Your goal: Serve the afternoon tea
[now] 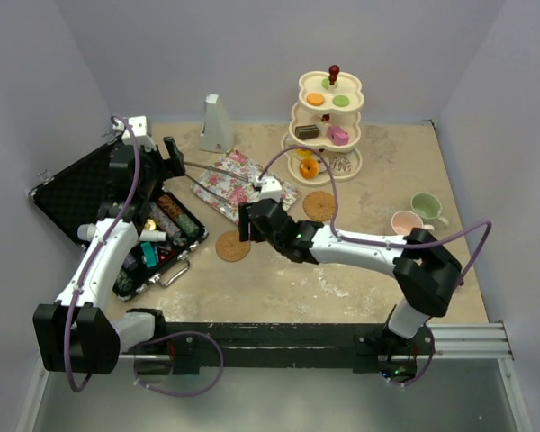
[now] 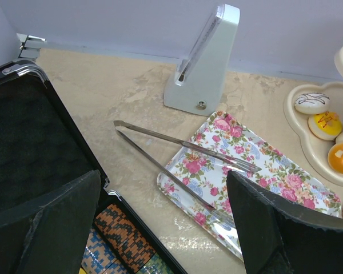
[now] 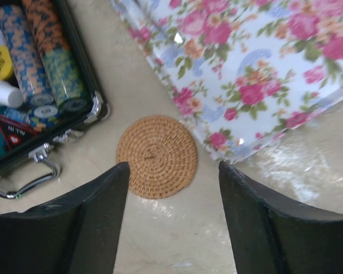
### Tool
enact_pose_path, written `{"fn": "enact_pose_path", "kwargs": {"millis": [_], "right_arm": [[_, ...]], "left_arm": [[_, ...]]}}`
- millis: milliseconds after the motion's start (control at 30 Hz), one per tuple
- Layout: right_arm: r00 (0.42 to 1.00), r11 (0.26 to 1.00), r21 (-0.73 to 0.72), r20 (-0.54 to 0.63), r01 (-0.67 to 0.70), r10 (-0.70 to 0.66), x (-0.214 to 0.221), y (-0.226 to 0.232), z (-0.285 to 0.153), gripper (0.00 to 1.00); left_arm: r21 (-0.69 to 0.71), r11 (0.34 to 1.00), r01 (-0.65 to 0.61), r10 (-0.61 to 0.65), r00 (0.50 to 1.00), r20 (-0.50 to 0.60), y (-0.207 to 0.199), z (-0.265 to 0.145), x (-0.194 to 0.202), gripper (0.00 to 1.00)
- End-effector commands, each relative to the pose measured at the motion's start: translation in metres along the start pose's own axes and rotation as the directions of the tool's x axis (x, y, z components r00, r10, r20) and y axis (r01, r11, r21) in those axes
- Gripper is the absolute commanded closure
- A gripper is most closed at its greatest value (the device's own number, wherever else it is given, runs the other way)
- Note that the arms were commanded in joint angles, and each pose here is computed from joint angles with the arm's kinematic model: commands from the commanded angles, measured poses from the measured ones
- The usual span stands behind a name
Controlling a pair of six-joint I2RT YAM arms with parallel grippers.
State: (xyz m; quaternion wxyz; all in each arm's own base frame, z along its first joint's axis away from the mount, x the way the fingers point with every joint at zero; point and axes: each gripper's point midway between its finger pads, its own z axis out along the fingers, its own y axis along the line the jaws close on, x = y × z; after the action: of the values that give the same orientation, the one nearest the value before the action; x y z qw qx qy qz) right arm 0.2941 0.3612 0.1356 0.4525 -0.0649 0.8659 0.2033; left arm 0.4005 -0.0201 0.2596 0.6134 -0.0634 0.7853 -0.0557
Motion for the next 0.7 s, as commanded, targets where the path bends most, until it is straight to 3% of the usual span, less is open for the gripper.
{"fn": "enact_pose_path", "kwargs": {"millis": [0,333,667], "right_arm": [[0.999,1.000,-0.019,-0.031,0.023,-0.023,0.024,0.028,0.016,0.36],[0.988,0.981,-0.127,-0.028,0.149,-0.154,0.047,0.078,0.038,0.36],[0.972,0.963,-0.177,-0.079,0.203,-0.220,0.077,0.092,0.048,0.36]], "left_arm": [[0.024,1.000,0.004,-0.006,0.997,0.075,-0.008,-0.003,-0.027,0.04],[0.032,0.999,0.003,-0.006,0.997,0.072,-0.010,-0.002,-0.027,0.04],[0.031,1.000,0.001,-0.003,0.997,0.071,-0.010,-0.002,-0.027,0.04]]}}
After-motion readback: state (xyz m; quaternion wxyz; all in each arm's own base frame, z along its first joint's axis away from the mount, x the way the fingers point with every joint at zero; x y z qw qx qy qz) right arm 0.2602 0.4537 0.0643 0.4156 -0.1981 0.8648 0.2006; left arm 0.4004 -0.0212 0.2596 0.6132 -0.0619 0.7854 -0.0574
